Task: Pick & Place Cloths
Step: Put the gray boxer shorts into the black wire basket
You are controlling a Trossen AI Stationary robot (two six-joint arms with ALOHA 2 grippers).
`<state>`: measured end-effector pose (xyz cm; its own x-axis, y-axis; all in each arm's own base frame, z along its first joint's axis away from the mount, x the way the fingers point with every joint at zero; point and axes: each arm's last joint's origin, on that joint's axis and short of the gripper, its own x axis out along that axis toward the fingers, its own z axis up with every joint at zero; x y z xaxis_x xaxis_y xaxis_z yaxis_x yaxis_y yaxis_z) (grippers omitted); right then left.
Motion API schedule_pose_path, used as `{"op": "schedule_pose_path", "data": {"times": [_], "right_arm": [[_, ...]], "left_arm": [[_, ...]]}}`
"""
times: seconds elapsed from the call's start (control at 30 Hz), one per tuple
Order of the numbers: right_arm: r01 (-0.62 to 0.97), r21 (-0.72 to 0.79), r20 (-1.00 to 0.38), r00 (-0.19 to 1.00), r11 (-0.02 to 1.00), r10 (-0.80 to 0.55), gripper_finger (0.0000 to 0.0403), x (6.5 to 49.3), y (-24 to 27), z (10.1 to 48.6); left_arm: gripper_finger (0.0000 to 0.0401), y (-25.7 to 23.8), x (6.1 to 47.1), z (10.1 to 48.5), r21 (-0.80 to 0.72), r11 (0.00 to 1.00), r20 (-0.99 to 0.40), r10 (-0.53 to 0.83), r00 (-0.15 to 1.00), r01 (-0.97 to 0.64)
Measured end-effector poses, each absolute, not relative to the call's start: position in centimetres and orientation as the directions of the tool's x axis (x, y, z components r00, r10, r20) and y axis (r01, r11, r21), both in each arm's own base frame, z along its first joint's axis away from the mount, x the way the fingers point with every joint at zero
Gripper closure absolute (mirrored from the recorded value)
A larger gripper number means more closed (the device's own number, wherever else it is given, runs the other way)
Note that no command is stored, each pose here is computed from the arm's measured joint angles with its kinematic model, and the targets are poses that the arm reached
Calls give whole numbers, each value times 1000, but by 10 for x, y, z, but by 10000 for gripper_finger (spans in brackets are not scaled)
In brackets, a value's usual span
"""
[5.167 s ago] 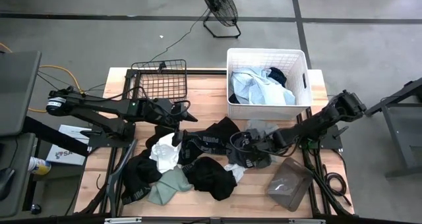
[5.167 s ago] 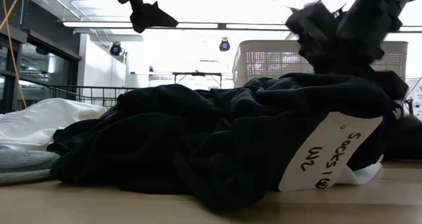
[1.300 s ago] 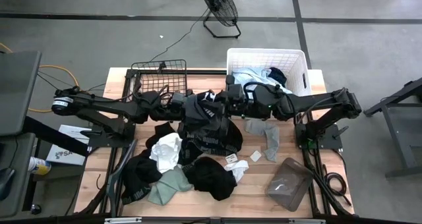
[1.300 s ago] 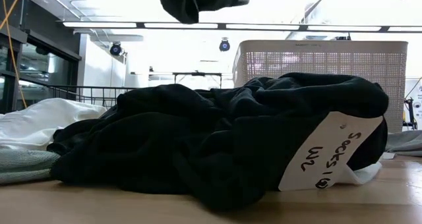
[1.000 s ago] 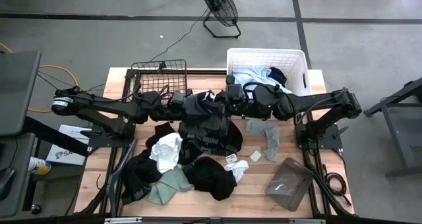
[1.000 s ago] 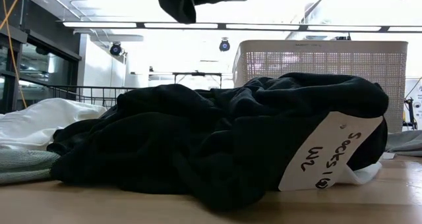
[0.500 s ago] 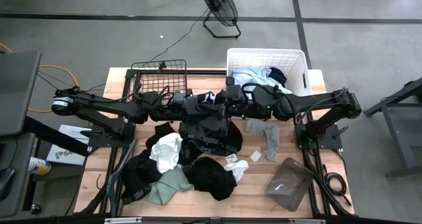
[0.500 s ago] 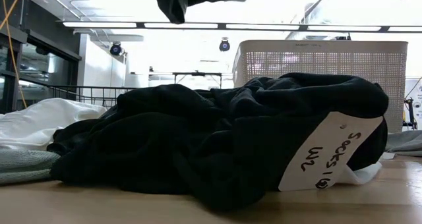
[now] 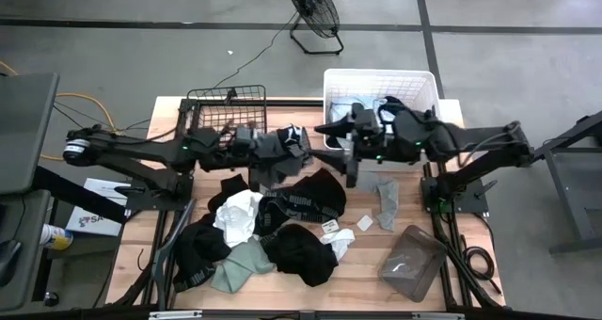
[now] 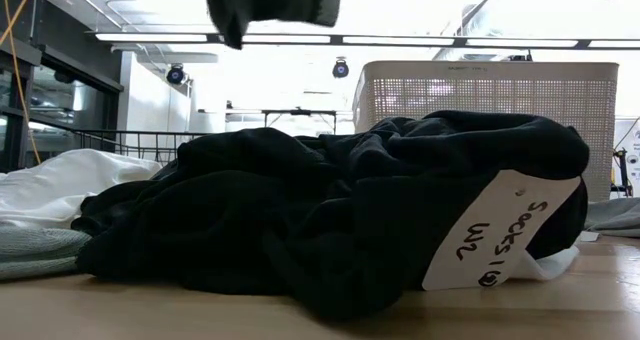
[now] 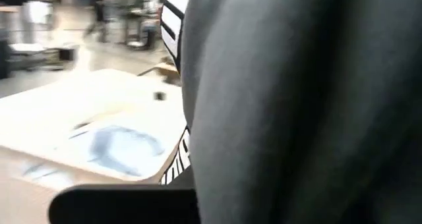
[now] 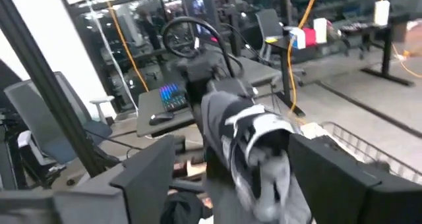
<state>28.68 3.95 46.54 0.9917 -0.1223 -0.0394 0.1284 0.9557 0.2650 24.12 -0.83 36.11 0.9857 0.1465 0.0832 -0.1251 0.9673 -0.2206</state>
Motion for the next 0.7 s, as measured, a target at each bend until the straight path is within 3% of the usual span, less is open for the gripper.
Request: {"op": "schedule_pose_path", "data": {"times": [0.33,0.7], "right_arm": [[204,278,-101,978,939,-183,112,263,38,469],[216,263,-137,973,940,-185,113,262,38,466]], "left_arm": [[391,5,182,371,-141,865,-28,483,875,-481],[391,24,159,358,145,629,-143,777,613,-764]]}}
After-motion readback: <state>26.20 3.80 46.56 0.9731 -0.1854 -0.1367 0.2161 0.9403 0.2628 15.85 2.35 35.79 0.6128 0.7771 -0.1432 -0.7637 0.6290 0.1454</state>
